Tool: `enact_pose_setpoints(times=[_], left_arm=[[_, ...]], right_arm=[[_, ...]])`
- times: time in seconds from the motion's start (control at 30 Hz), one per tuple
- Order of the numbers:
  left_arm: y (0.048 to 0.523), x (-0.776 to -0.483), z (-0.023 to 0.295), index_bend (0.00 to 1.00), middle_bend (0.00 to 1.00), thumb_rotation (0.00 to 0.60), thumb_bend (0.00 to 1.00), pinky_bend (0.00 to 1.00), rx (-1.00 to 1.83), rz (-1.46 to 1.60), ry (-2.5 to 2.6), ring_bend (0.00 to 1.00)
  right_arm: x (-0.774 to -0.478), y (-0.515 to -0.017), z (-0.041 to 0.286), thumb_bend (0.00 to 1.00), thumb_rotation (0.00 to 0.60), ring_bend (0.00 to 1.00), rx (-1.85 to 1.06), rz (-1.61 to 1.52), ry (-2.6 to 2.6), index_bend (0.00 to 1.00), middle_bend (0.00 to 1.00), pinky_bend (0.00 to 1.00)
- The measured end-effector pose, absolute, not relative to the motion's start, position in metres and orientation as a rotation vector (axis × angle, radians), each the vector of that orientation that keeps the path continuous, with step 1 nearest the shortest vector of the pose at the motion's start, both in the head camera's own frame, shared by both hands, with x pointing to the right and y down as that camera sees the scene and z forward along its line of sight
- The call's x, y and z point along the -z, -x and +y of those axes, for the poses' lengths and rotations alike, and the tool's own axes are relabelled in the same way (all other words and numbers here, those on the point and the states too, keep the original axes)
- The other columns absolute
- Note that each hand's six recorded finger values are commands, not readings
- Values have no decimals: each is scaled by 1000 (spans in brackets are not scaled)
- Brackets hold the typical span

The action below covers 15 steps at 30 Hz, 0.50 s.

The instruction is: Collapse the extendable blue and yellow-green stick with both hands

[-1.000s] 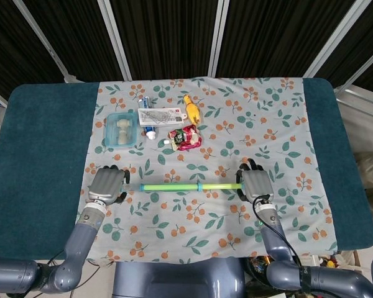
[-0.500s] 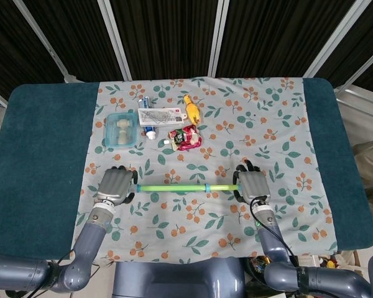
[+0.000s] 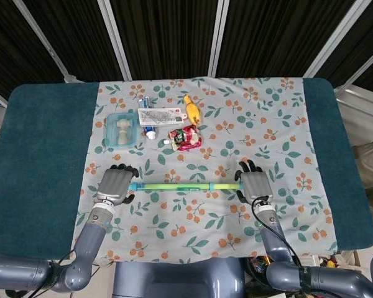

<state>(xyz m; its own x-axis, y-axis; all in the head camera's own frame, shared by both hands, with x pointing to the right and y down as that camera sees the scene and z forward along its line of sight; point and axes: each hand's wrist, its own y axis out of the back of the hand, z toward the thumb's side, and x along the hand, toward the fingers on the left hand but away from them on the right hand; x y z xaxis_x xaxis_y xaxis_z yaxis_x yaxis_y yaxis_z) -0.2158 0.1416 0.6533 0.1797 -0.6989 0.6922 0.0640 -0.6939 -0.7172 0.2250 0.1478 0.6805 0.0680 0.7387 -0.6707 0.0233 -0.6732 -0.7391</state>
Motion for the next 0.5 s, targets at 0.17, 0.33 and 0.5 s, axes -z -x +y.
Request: enact_pose_setpoints(times=[0.17, 0.33, 0.5], left_arm=[[233, -647, 138, 157, 136, 600, 130, 145, 1589, 618, 1819, 92], [252, -637, 139, 157, 136, 600, 131, 145, 1576, 673, 1826, 92], [275, -621, 144, 139, 128, 600, 119, 145, 1526, 745, 1838, 92]], right_arm=[[-679, -238, 148, 171, 600, 0, -1698, -726, 1755, 0, 0, 175], [-672, -252, 150, 168, 600, 0, -1703, -743, 1737, 0, 0, 175], [-654, -274, 153, 141, 600, 0, -1662, -770, 1705, 0, 0, 175]])
